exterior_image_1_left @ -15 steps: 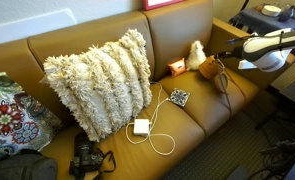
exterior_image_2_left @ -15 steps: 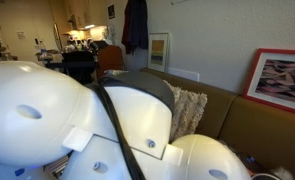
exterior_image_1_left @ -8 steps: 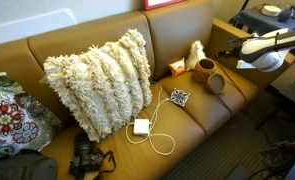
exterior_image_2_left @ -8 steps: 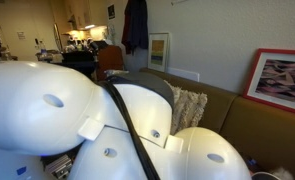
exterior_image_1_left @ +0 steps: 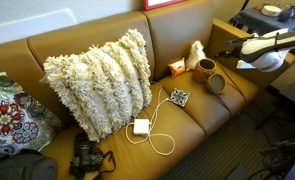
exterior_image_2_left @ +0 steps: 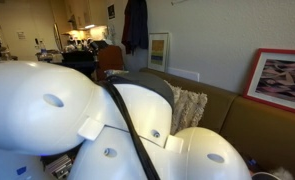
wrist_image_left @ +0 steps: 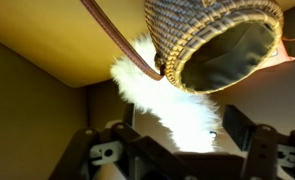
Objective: Pick the object on the right of the couch
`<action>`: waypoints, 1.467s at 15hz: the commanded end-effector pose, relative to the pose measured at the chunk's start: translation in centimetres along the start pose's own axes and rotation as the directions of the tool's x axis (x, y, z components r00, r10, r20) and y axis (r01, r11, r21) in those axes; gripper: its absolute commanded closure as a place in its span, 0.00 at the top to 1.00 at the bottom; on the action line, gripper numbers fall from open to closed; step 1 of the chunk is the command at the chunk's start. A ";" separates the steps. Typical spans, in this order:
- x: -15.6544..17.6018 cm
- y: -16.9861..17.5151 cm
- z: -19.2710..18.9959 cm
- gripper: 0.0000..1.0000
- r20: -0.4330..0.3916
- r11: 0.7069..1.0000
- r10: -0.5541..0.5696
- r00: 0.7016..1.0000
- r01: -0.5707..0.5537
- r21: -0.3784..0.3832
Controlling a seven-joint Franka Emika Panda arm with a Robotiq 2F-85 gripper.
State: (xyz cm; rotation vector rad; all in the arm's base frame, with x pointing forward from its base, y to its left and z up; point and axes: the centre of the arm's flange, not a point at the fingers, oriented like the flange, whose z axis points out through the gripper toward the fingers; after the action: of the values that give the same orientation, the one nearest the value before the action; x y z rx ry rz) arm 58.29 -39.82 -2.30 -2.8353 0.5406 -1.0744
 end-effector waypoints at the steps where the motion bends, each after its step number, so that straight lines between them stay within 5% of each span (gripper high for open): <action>1: 0.0 0.0 0.0 0.90 0.000 1.000 0.000 1.000 0.000 0.000; 22: 0.0 0.0 0.0 0.90 0.000 1.000 0.000 1.000 0.000 0.000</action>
State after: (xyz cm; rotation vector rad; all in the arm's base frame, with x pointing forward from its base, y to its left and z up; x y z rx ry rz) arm 58.29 -39.81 -2.30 -2.8353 0.5406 -1.0745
